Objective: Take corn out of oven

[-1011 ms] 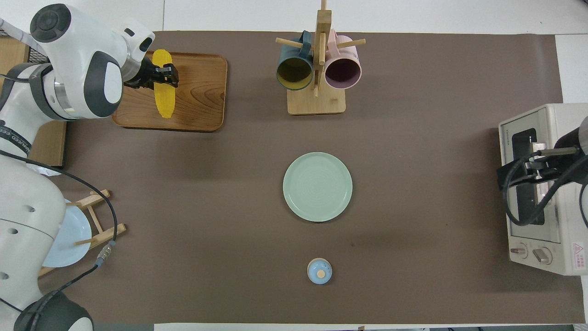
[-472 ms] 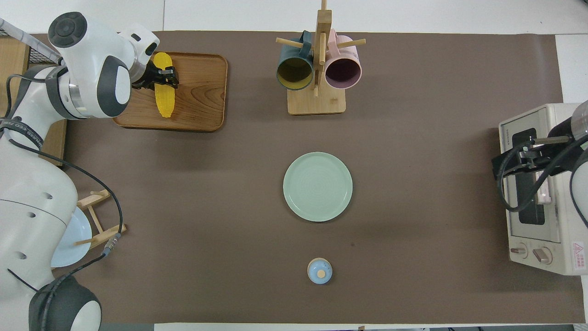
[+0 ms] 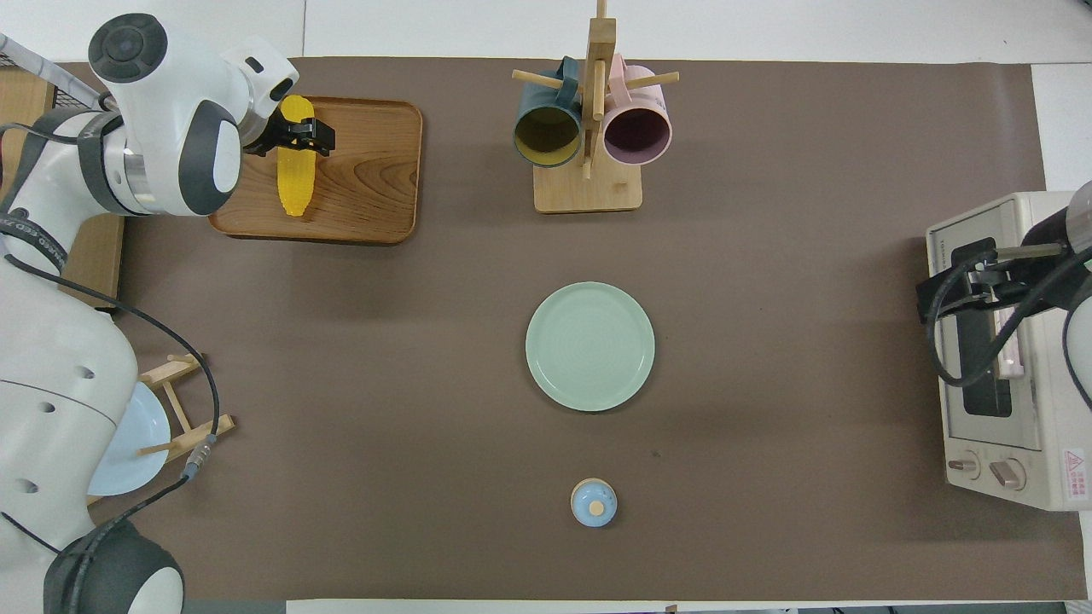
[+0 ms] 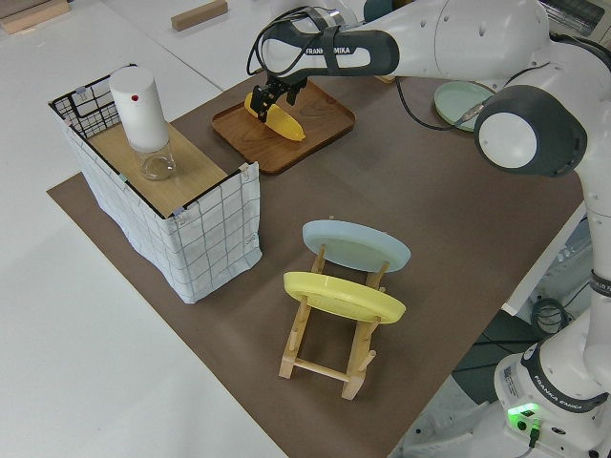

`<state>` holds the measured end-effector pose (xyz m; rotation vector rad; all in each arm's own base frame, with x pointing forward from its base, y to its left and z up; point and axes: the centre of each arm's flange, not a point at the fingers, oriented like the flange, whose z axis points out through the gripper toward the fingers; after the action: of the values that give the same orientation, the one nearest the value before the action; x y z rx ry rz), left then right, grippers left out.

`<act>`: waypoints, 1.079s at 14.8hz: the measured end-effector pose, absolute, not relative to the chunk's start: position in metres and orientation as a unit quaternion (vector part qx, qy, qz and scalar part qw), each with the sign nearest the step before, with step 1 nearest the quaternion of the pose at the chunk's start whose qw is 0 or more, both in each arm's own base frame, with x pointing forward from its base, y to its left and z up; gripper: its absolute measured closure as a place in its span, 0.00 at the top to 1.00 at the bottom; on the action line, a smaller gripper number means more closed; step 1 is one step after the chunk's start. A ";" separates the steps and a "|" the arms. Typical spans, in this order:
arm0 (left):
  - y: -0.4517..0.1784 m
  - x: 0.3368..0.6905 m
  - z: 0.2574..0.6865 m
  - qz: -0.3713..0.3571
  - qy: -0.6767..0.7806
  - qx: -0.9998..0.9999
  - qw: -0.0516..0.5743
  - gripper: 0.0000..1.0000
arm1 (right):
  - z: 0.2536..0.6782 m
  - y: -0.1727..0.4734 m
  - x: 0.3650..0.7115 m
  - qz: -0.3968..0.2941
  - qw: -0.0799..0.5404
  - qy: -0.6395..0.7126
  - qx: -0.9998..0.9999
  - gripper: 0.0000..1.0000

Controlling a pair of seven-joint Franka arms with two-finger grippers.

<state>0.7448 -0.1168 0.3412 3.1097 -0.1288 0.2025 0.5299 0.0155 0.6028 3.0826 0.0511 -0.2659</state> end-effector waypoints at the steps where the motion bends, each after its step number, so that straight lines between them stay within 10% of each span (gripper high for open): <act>1: -0.116 0.741 0.357 0.061 -0.041 0.997 0.011 1.00 | 0.603 0.014 0.530 -0.086 0.024 0.015 0.996 1.00; 16: -0.042 0.547 0.669 -0.073 0.000 0.997 -0.001 1.00 | 0.612 0.000 0.532 -0.075 0.005 -0.001 0.997 1.00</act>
<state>0.5466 -0.0415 0.6690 3.1350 -0.0014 -0.2293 0.5323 -0.0005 0.6124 3.1227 -0.0036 -0.2350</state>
